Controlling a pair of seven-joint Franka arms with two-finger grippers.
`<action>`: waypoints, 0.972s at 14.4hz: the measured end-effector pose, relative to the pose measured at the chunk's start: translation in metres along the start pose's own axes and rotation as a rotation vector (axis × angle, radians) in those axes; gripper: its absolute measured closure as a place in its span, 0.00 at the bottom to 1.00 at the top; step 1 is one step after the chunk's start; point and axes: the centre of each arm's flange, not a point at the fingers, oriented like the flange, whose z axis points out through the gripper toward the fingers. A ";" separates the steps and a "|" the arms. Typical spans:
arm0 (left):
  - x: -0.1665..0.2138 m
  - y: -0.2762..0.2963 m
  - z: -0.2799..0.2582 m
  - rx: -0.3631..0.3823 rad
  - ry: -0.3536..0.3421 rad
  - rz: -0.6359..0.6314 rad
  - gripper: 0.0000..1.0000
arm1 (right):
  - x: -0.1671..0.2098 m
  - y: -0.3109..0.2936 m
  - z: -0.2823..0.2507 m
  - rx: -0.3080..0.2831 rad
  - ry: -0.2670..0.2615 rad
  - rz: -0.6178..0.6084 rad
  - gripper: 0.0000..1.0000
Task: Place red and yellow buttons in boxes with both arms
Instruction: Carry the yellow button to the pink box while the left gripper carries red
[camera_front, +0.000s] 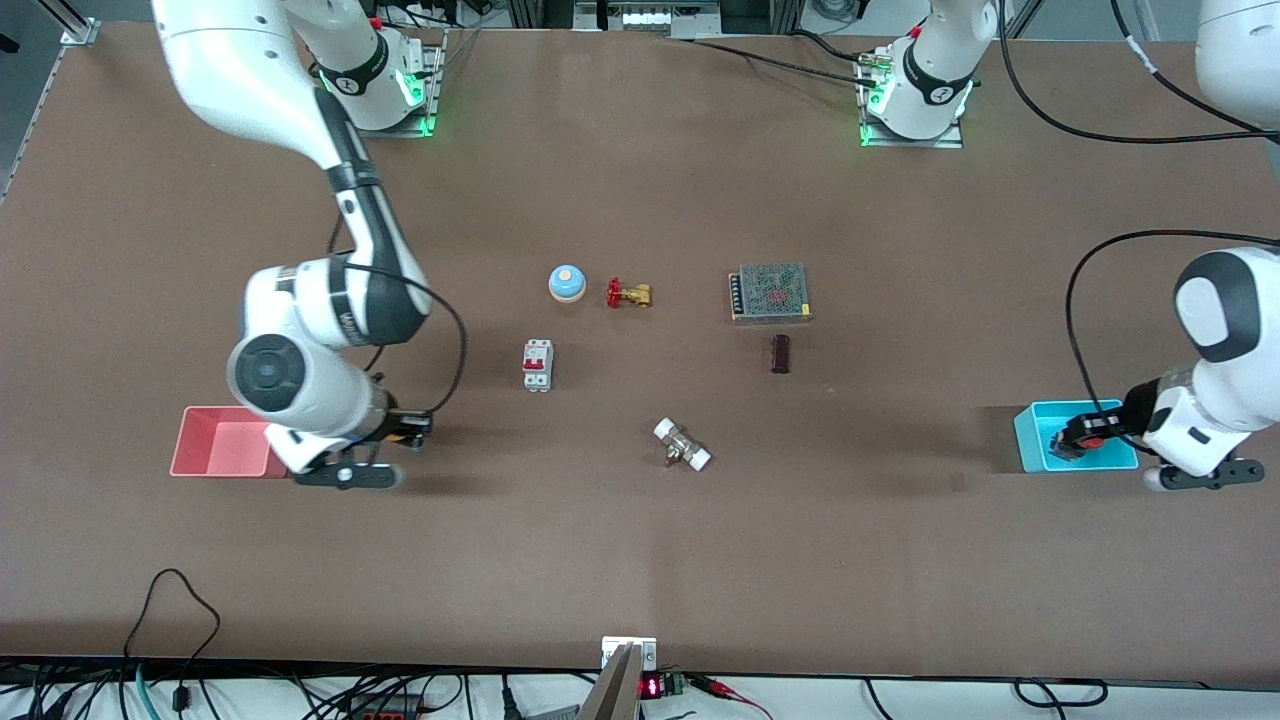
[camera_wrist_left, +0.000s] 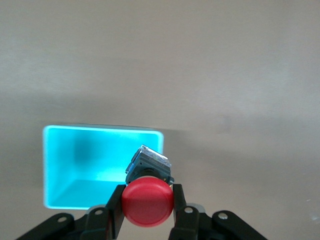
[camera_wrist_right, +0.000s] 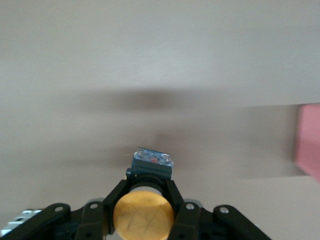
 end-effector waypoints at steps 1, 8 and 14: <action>-0.002 -0.015 0.002 -0.001 -0.003 -0.001 0.58 | 0.005 0.027 -0.005 0.002 -0.007 0.004 0.63; -0.007 -0.034 0.085 -0.009 -0.104 -0.002 0.58 | 0.019 0.158 0.000 -0.027 -0.046 0.017 0.63; 0.002 -0.036 0.093 0.003 -0.067 0.006 0.44 | 0.019 0.195 0.013 -0.086 -0.073 -0.004 0.63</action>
